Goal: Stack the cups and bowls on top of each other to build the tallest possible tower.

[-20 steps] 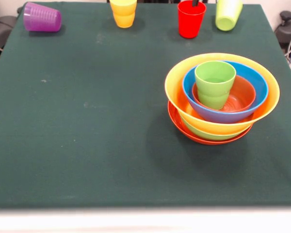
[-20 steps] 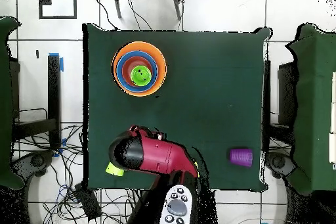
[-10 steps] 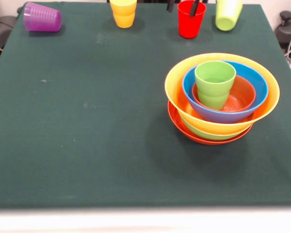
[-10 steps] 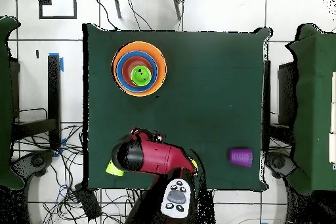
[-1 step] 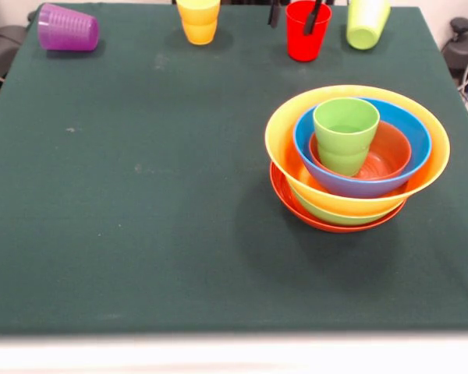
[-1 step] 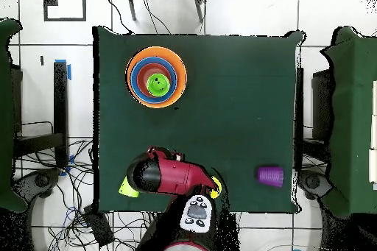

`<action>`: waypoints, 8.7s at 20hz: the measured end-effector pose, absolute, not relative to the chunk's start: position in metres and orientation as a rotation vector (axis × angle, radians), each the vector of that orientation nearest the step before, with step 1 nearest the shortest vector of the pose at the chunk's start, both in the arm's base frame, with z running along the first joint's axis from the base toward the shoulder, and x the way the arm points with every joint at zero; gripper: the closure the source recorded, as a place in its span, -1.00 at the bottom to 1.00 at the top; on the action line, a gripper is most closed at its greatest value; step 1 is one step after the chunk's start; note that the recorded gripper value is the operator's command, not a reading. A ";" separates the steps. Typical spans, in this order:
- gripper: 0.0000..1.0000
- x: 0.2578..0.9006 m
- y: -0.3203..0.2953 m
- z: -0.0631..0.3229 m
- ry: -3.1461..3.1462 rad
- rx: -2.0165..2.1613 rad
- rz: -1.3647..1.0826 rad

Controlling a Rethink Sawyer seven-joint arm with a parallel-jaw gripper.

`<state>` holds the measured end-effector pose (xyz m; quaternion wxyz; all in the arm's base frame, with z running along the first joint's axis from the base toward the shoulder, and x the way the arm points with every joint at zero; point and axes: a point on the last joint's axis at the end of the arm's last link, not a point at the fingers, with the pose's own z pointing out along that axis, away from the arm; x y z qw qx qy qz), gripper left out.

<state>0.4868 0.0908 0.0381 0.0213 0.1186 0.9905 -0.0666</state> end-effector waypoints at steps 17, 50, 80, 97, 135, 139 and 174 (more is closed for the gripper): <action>-1.00 0.498 0.092 0.108 3.059 0.441 -0.056; -1.00 0.434 0.111 0.033 3.107 0.214 -0.107; 1.00 0.398 0.094 -0.022 3.110 0.203 -0.181; 1.00 0.466 0.083 0.043 3.177 0.394 0.076; 1.00 0.699 0.083 0.206 3.168 0.247 0.555; 1.00 0.717 0.080 0.218 3.135 0.236 0.550; 1.00 0.778 0.013 0.174 3.059 0.164 0.319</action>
